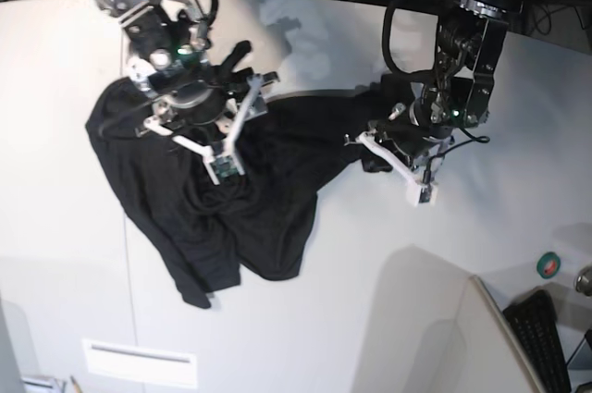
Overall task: Layout the t-shirt on the table in an organized manner, then fold the t-shirt properly
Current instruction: 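Lift the shirt with the right gripper and grasp its other end with the left, then hold the shirt with both grippers, lift and lay it flat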
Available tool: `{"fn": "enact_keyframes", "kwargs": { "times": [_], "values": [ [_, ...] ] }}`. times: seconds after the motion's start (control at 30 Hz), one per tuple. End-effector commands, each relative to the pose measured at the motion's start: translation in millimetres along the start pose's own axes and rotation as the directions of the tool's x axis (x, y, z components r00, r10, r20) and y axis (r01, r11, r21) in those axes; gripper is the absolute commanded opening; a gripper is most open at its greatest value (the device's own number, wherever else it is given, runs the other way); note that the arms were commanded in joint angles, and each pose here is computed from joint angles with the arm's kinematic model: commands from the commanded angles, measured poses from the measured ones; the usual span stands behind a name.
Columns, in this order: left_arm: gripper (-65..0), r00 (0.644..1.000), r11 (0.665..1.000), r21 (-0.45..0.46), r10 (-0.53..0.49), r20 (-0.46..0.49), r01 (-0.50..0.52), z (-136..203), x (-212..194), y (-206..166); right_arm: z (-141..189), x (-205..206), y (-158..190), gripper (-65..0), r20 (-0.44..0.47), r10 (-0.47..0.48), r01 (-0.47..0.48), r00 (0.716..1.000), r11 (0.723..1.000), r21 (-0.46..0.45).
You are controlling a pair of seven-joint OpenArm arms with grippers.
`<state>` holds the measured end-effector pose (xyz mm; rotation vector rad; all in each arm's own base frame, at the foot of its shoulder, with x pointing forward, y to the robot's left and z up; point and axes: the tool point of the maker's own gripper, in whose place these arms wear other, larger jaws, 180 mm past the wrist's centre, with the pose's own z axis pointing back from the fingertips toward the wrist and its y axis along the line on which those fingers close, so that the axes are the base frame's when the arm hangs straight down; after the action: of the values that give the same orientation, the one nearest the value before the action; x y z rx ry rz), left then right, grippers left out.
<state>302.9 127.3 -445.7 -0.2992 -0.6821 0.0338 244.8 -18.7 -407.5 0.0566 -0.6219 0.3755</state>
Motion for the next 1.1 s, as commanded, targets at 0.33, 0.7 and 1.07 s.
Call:
{"fn": "enact_keyframes", "kwargs": {
  "times": [0.33,0.7,1.07],
  "values": [
    [-26.0,1.000,1.000,0.019,0.004,-0.015,-0.003,0.7,-10.5,8.1,-53.6,-0.3,-19.0,-28.1,0.028,0.021,-0.019,0.999,0.996,-0.088],
    [-65.0,0.997,0.997,0.066,0.031,-0.065,-0.026,-12.2,-18.8,29.2,-4.7,9.2,-133.1,-65.0,0.234,-0.143,0.212,0.962,0.929,-0.303],
    [-65.0,0.950,0.988,0.000,-0.148,0.275,0.154,-15.5,205.6,-31.8,64.3,126.6,-260.3,-65.0,0.410,0.153,0.107,0.899,0.833,-0.543]
  ]
}}
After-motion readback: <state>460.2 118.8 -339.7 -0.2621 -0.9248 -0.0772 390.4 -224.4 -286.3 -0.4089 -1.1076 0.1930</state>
